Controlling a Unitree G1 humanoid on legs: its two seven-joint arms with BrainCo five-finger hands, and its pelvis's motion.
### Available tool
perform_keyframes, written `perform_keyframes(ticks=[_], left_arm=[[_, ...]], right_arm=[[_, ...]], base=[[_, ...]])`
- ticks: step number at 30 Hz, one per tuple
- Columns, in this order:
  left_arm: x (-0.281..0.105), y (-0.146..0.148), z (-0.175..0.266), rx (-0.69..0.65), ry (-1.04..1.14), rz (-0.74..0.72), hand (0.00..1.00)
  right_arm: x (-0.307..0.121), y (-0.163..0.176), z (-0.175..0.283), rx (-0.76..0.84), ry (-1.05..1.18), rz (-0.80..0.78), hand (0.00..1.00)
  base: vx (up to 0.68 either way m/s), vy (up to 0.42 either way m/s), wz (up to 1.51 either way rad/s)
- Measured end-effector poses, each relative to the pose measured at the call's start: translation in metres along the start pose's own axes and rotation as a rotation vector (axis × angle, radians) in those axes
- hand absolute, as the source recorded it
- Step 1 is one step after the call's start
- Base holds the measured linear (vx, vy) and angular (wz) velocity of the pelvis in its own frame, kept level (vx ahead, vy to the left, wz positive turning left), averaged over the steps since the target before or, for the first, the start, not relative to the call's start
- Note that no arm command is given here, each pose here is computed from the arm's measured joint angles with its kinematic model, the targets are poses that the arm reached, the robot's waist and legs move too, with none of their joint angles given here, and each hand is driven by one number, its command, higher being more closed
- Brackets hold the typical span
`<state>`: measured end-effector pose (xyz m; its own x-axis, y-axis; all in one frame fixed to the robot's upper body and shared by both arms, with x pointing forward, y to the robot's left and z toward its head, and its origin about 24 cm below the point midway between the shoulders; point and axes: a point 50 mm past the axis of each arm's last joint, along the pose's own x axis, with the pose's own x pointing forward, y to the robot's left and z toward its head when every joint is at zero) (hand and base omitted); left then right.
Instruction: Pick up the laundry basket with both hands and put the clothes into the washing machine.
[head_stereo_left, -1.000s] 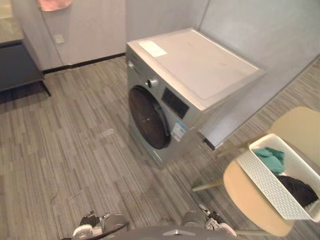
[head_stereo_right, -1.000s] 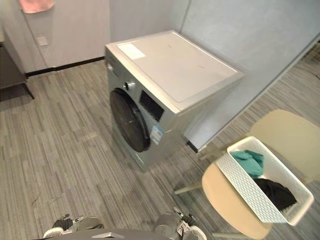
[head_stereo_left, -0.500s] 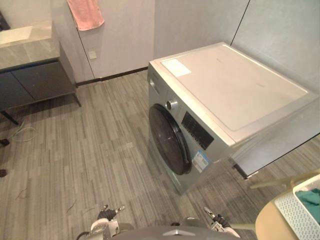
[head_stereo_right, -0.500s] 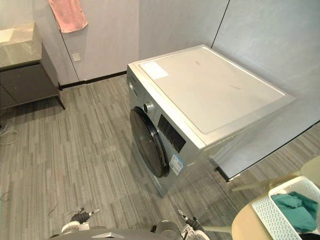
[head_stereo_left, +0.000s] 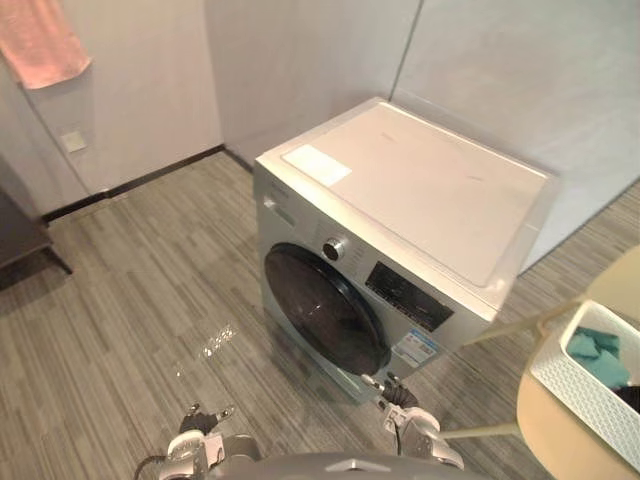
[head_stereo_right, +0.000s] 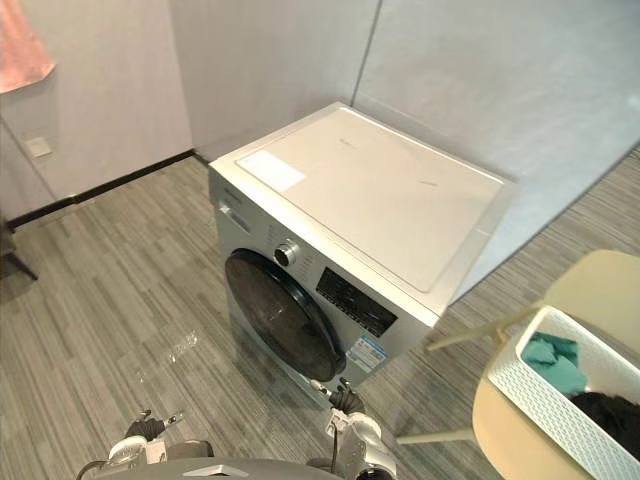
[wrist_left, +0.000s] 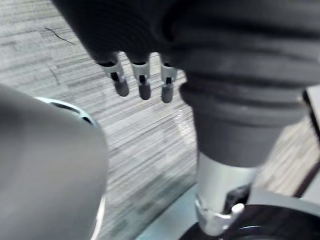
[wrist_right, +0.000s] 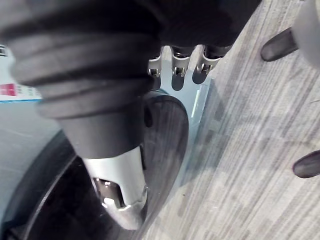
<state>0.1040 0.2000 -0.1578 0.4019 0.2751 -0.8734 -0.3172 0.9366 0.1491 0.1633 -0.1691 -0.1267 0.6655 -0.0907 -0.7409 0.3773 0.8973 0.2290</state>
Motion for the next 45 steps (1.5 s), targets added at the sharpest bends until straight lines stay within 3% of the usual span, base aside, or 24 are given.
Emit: perform_keyframes(ticks=[5,10,15,18,25,29,35,45], left_arm=[[0.000,0.001,-0.004,0.050,0.013,-0.003,0.00],[-0.001,-0.003,-0.010,0.053,0.038,-0.015,0.00],[0.000,0.001,-0.009,0.108,0.034,-0.028,0.00],[0.001,0.008,-0.004,0.145,0.020,-0.021,0.00],[0.002,0.013,-0.002,0.206,0.010,-0.022,0.00],[0.003,0.009,0.001,0.229,0.000,-0.033,0.00],[0.004,0.005,0.010,0.245,-0.026,-0.027,0.00],[0.003,-0.009,0.015,0.261,-0.054,-0.028,0.00]], right_arm=[[-0.005,0.007,0.010,-0.136,-0.056,0.056,0.00],[-0.015,-0.010,0.016,-0.266,-0.090,0.075,0.00],[-0.026,0.012,0.017,-0.416,-0.106,0.288,0.00],[-0.031,0.036,0.023,-0.425,-0.146,0.425,0.00],[-0.032,0.054,0.057,-0.387,-0.273,0.507,0.00],[-0.027,0.050,0.102,-0.385,-0.417,0.403,0.00],[-0.022,0.041,0.130,-0.486,-0.487,0.249,0.00],[0.007,0.062,0.211,-0.597,-0.558,0.073,0.00]], base=[[-0.10,-0.060,-0.23],[-0.07,-0.072,-0.04],[-0.03,0.007,0.02],[0.03,0.013,0.05],[0.06,-0.001,-0.02],[0.03,-0.004,-0.02],[-0.03,0.000,0.08],[-0.14,0.051,0.04]])
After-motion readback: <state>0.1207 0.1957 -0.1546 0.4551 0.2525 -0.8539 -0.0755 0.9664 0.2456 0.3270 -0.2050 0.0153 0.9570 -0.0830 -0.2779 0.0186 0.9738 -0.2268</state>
